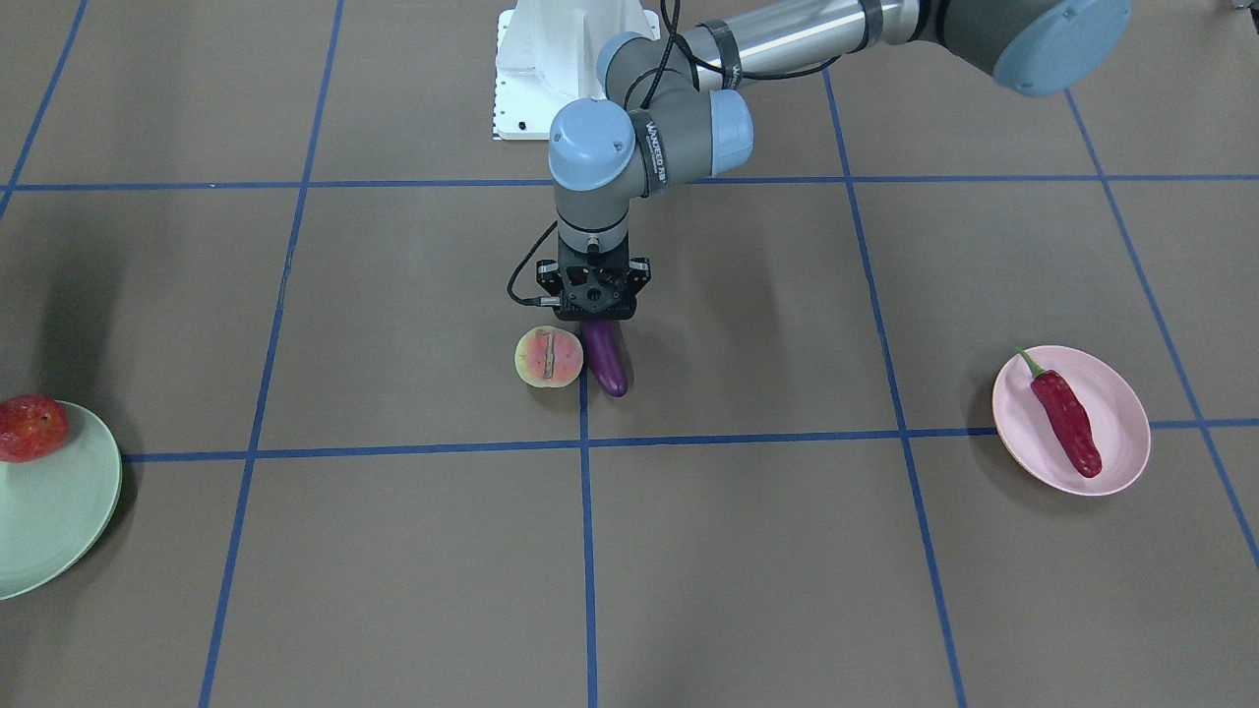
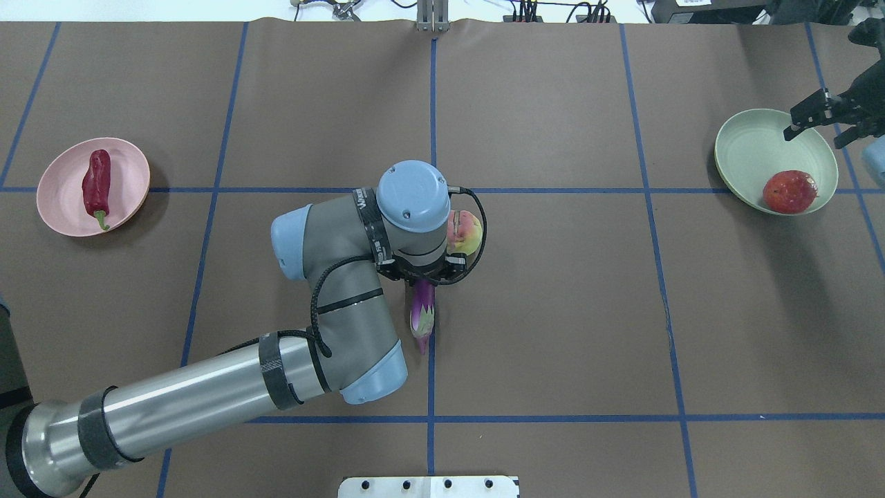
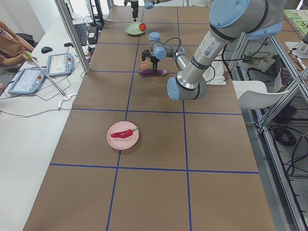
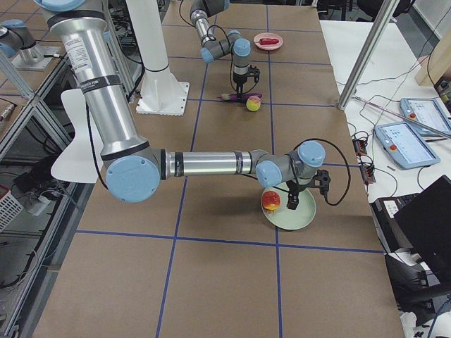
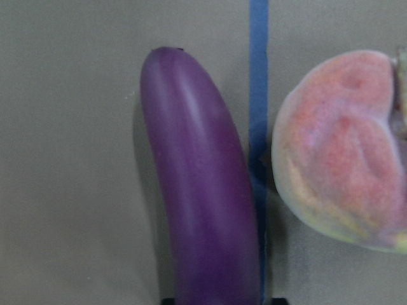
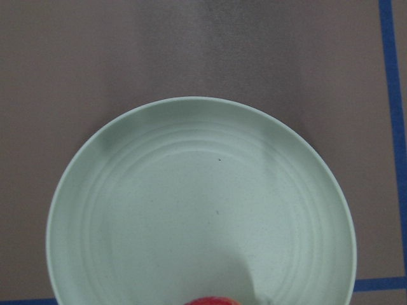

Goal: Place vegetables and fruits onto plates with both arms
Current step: 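Grasp the purple eggplant with the left gripper and lift it, then place the eggplant on the pink plate while the right gripper returns toward the peach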

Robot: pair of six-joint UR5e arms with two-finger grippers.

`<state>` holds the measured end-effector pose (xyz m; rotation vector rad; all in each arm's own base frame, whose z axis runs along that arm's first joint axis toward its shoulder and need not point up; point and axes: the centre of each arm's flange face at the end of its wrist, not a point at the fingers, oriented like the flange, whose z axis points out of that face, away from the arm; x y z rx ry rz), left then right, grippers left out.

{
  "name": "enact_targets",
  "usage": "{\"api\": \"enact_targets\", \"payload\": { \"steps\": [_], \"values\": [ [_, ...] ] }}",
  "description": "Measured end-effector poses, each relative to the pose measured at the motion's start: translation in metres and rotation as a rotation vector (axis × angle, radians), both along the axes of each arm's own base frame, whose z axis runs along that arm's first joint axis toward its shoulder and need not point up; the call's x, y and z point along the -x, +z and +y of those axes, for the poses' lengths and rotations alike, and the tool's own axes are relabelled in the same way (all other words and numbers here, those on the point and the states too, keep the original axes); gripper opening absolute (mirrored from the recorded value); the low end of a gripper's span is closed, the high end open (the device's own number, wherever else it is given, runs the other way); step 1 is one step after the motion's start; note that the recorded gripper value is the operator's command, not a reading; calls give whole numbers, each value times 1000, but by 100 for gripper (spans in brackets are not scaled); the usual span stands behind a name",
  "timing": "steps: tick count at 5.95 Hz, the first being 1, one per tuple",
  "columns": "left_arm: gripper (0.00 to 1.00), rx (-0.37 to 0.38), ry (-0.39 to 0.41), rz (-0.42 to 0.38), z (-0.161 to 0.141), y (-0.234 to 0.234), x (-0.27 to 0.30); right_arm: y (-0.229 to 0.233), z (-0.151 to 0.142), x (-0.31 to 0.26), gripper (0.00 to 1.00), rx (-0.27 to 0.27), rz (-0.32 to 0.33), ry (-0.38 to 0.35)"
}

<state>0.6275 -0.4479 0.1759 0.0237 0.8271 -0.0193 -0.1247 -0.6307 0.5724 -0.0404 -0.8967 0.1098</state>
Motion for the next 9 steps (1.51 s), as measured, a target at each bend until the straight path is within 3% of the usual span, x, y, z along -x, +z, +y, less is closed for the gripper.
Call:
{"api": "enact_targets", "payload": {
  "steps": [2, 5, 7, 9],
  "values": [
    [0, 28, -46, 45, -63, 35, 109, -88, 28, 78, 100, 54, -90, 14],
    [0, -21, -20, -46, -99, 175, 266, -208, 120, 221, 100, 57, -113, 115],
    [0, 42, -43, -127, -104, 255, 321, -236, 148, 262, 100, 70, -123, 157],
    [0, 100, -68, -196, -118, 314, 352, -242, 153, 267, 100, 68, -128, 161]
  ]
}}
